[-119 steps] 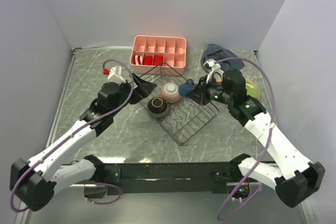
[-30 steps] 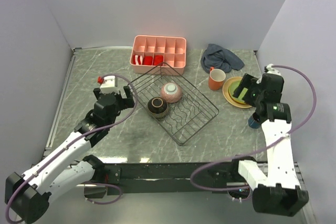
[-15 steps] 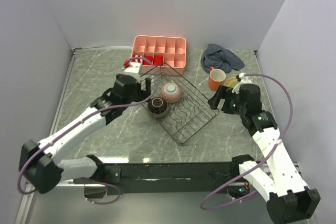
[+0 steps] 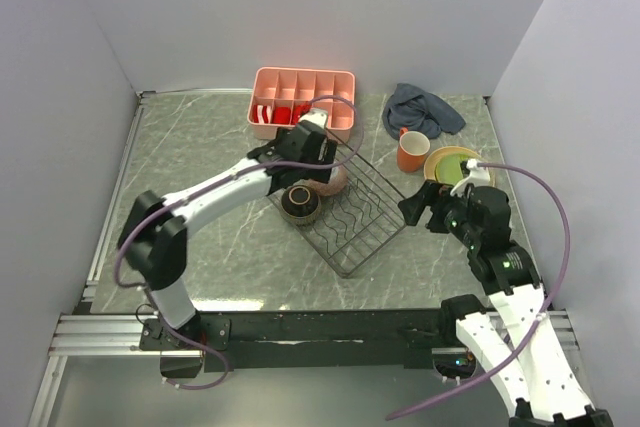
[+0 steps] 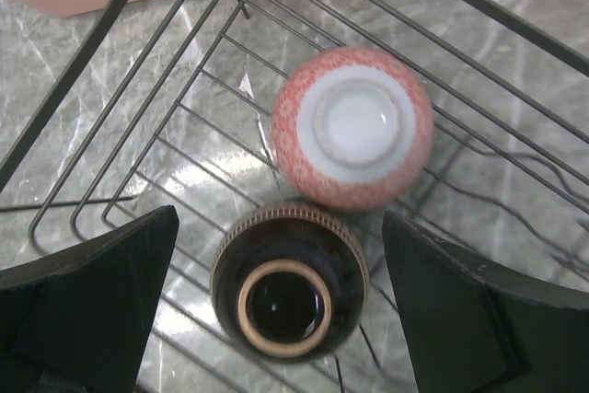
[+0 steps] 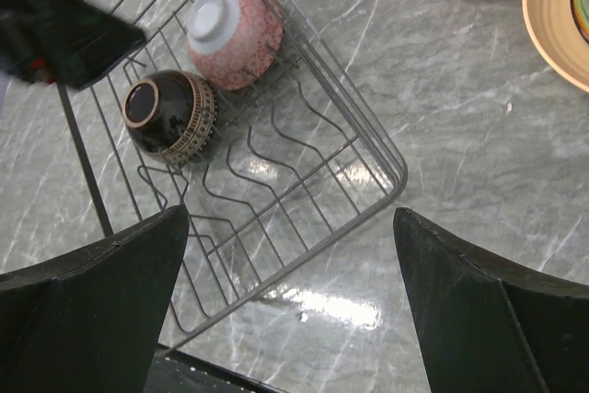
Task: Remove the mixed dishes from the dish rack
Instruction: Pick up the bowl from the dish rack.
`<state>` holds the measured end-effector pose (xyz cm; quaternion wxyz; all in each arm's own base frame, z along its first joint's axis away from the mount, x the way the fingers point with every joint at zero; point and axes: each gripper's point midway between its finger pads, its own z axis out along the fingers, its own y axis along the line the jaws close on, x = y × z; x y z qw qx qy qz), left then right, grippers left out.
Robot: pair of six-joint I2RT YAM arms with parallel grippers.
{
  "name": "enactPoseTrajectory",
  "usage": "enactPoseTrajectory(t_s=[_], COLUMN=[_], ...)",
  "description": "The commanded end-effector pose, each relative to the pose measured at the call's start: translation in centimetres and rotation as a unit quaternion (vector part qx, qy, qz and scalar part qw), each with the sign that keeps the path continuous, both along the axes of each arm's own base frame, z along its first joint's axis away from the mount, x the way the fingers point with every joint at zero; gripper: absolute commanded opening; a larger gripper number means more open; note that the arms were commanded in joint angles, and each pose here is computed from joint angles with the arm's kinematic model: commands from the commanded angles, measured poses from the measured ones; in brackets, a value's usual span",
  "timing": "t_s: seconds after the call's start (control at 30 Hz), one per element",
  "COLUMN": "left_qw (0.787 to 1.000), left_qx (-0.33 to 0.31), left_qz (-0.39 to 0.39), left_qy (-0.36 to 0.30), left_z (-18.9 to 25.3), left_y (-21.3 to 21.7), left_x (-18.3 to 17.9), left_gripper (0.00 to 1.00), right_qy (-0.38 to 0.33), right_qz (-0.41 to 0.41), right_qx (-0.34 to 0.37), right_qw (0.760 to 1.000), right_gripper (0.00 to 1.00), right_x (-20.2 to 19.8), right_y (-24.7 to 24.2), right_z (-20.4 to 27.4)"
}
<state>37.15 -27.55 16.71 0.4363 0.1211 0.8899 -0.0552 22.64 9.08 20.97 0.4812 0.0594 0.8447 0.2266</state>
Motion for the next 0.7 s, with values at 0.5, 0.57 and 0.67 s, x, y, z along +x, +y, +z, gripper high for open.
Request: enactPoseTrajectory(t_s=[0.5, 0.57, 0.67], left_qw=[0.989, 0.988, 0.985], left_qx=[0.101, 0.104, 0.111], left_qz=[0.107, 0.114, 0.126], left_qy=[0.018, 0.022, 0.027], left_z=[-5.2, -5.5, -6.1], left_y=[0.8, 1.5, 2.7], left_x=[5.7, 5.9, 6.0], left_gripper=[0.99, 1.0, 0.99], right_qy=[-0.009, -0.012, -0.009], right_qz=[0.026, 0.032, 0.041], right_qx=[-0.027, -0.028, -0.029], right_qw=[0.999, 0.999, 0.999], right_gripper=[1.0, 1.0, 1.0], right_x=[-2.1, -1.9, -1.7], right_y=[-0.3, -0.1, 0.2], right_z=[-0.5, -0.2, -0.3])
